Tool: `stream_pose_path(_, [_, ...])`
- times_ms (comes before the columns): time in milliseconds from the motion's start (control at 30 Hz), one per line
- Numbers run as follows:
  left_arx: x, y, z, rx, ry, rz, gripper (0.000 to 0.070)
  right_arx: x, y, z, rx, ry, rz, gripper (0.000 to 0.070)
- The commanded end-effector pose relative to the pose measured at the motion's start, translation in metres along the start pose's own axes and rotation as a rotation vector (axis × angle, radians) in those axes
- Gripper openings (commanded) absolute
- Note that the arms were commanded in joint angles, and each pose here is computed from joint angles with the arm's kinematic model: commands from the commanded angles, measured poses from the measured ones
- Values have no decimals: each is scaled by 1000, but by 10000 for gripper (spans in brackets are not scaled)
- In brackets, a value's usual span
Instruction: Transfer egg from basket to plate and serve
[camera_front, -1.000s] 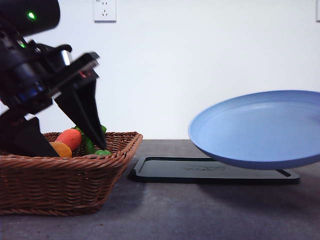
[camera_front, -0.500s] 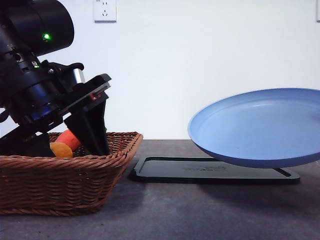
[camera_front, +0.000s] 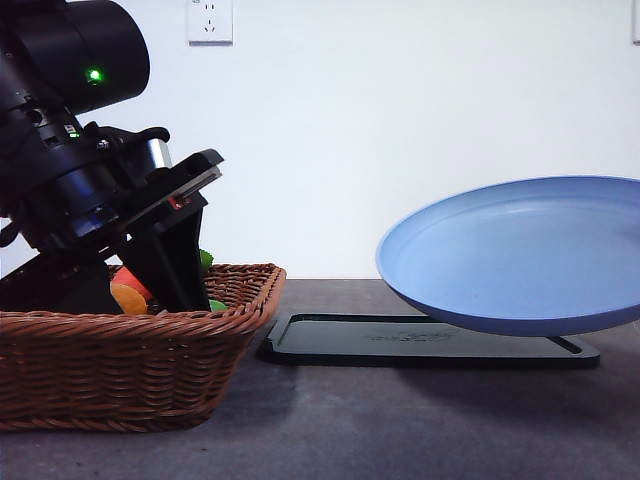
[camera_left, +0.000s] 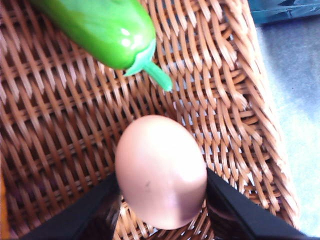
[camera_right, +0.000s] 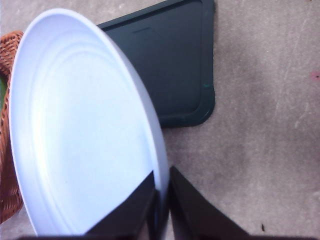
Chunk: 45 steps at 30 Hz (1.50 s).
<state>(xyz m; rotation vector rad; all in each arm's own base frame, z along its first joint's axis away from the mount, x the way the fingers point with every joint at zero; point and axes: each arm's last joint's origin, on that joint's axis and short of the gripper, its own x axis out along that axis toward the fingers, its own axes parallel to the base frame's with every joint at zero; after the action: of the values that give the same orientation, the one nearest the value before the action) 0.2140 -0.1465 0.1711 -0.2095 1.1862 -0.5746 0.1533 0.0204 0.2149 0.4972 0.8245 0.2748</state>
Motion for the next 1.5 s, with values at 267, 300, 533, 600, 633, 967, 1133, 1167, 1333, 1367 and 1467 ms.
stream_pose_path(267, [-16,-18,24,91,19,-3,218,-2,3,5,3,-17,12,0])
stream_pose_path(300, [-20,-21,28,102,20,-4,218,-2,3,5,4,-16,12,0])
stream_pose_path(533, [-48,-53,55,152,5,-159,218,-1,4,2,14,32,79,0])
stream_pose_path(600, [-55,-66,60,185,2,-243,218,0,5,2,26,53,114,0])
stream_pose_path(633, [-58,-72,61,202,-1,-270,219,0,5,2,34,64,129,0])
stream_pose_path(967, [-52,-130,47,456,-79,-291,218,13,10,-3,47,184,204,0])
stream_pose_path(1133, [-37,-142,36,548,-79,-176,221,19,15,-7,28,228,219,0])
stream_pose_path(1167, [-33,-143,34,560,-73,-161,221,19,16,-7,26,236,222,0])
stream_pose_path(1333, [-15,-145,30,577,-23,-136,222,21,20,-10,21,255,233,0])
stream_pose_path(1367, [-11,-144,29,576,-10,-132,223,21,20,-10,20,258,234,0])
stream_pose_path(1467, [-2,-143,28,572,18,-120,224,21,21,-11,19,262,237,0])
